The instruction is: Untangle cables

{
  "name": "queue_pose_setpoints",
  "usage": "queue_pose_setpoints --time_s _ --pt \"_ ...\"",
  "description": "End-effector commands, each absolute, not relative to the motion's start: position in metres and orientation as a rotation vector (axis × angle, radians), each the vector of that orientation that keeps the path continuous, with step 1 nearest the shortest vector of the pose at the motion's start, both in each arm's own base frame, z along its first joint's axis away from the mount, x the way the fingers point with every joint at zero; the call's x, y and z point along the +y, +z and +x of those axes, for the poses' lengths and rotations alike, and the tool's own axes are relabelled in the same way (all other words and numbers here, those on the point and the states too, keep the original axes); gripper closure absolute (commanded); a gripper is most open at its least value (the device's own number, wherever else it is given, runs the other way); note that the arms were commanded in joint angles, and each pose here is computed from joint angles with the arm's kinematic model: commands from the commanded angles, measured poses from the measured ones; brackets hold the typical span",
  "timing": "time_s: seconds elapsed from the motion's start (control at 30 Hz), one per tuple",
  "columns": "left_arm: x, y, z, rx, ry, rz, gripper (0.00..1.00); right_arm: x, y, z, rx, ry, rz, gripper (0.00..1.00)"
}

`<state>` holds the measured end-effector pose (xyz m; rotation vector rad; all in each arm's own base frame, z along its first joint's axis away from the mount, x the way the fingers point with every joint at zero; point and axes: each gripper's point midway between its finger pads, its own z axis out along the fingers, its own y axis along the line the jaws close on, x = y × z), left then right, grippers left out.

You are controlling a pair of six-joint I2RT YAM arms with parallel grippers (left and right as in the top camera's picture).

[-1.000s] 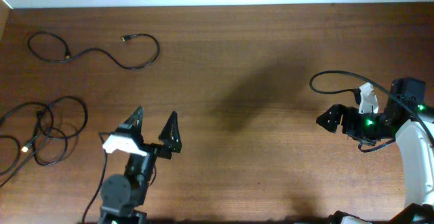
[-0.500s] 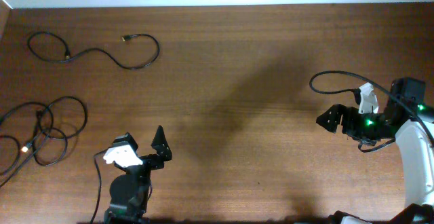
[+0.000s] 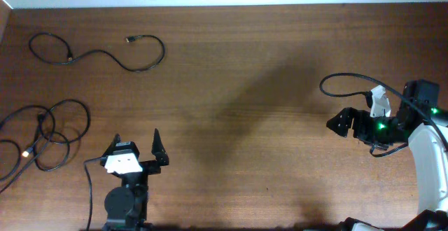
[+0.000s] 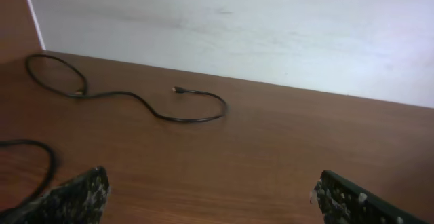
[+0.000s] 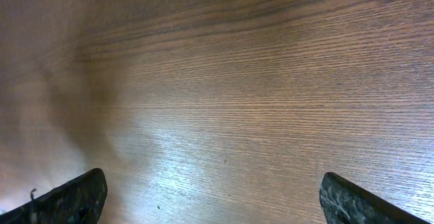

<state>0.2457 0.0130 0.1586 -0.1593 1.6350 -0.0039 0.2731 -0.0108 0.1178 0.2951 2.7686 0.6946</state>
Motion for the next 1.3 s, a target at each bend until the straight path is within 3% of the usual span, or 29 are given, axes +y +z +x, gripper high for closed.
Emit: queue_pose_setpoints --time_s 0.0,0.23,1.27 --pt "0.009 0.157 0.245 1.648 0.029 -0.067 0.01 -0.014 0.126 0.277 2.742 0.671 0.274 0.01" --pt "-0.003 0.156 0.246 1.653 0.036 0.054 0.02 -0.014 0.126 0.277 2.742 0.671 0.273 0.01" --pt "-0.003 0.156 0.246 1.650 0.036 0.053 0.02 -0.014 0.126 0.277 2.742 0.671 0.273 0.01"
